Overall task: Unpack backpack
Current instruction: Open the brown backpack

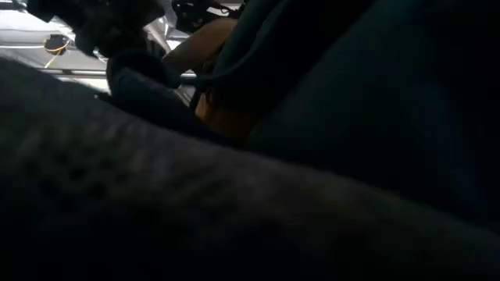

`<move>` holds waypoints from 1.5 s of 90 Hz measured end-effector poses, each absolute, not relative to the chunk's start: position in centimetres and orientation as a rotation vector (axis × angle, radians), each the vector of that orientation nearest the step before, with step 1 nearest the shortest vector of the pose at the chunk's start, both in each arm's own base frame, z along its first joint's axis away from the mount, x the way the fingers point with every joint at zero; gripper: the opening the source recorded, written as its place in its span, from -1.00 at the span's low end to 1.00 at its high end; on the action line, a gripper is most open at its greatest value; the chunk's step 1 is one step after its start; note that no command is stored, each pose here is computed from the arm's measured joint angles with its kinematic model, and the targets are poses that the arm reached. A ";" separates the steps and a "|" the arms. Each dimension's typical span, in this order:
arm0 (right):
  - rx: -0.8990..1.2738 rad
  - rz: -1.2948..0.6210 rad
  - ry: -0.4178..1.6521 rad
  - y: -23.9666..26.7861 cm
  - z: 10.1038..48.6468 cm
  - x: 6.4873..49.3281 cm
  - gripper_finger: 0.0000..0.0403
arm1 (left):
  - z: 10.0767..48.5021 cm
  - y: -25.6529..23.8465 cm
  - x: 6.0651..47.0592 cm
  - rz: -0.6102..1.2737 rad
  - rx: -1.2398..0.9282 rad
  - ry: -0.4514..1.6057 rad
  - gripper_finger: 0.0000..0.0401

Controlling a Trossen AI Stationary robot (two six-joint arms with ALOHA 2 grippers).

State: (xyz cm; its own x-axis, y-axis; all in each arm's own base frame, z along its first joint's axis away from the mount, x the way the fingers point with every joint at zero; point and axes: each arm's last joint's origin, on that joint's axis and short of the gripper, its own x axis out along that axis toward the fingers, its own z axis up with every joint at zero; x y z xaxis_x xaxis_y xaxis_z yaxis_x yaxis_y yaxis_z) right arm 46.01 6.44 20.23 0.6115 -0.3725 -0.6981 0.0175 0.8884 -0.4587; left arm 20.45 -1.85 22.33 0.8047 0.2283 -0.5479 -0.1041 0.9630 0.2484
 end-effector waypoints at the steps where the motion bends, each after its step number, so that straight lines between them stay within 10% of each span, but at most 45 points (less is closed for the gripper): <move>1: -0.434 -0.236 0.892 6.4 20.2 46.0 -0.04 | 22.4 -1.8 20.4 0.181 0.209 0.611 -1.00; 135: -0.414 -0.231 0.911 6.5 20.2 45.8 -0.04 | 15.9 -2.9 22.1 0.090 0.086 0.671 -0.44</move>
